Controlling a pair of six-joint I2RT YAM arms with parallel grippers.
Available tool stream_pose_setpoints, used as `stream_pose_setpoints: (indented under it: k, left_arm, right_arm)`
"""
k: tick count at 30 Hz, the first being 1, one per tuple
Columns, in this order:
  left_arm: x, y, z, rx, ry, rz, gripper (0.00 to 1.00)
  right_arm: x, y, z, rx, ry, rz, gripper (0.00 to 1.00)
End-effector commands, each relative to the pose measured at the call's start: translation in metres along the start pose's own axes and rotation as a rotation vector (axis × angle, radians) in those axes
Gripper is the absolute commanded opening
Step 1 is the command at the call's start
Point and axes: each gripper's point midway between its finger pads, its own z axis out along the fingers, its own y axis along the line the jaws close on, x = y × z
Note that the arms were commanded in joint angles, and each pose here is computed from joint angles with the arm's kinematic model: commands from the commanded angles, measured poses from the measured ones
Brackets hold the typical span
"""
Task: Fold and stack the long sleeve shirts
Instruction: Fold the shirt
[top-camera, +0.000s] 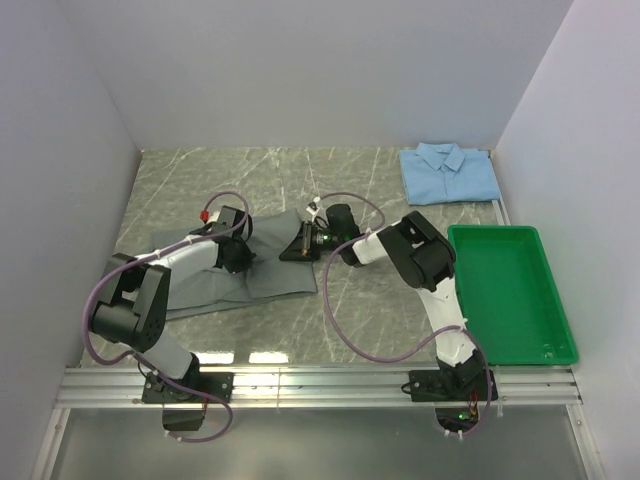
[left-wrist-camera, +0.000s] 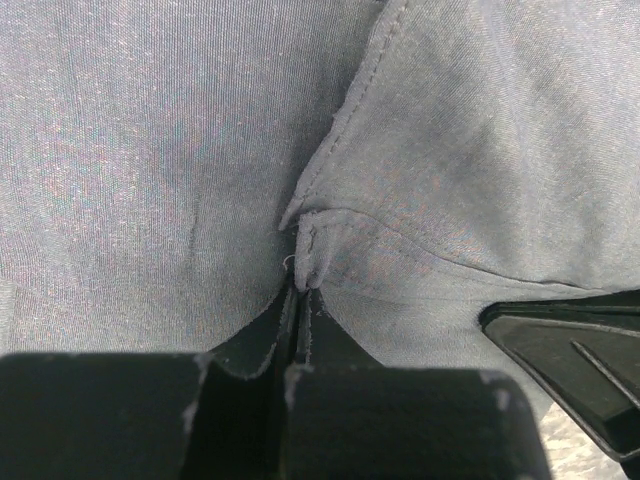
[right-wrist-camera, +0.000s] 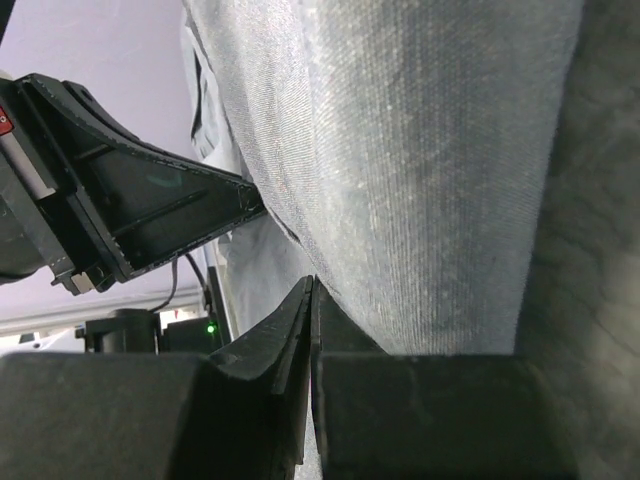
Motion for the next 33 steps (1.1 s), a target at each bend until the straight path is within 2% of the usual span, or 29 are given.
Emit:
stream_pose_setpoints:
  k: [1, 6, 10, 14, 23, 33]
  left_arm:
    - [0.02, 0.026, -0.002, -0.072, 0.068, 0.03, 0.0]
    - [0.021, 0.024, -0.003, -0.061, 0.073, 0.034, 0.0]
    - [0.021, 0.024, -0.003, -0.06, 0.076, 0.036, 0.01]
    - [0.022, 0.024, -0.005, -0.054, 0.076, 0.041, 0.0]
    - [0.023, 0.028, -0.008, -0.065, 0.081, 0.042, 0.01]
    - [0.029, 0.038, -0.013, -0.086, 0.095, 0.041, 0.01]
  right_arm:
    - [-0.012, -0.01, -0.012, 0.074, -0.072, -0.023, 0.05]
    - [-0.045, 0.039, -0.015, -0.015, -0.118, -0.076, 0.05]
    - [-0.068, 0.054, -0.005, -0.048, -0.139, -0.075, 0.05]
    - [-0.08, 0.034, 0.01, -0.01, -0.165, -0.006, 0.05]
    - [-0.094, -0.023, 0.008, 0.177, -0.298, 0.183, 0.06]
    - [-0.108, -0.036, -0.017, 0.223, -0.388, 0.267, 0.08]
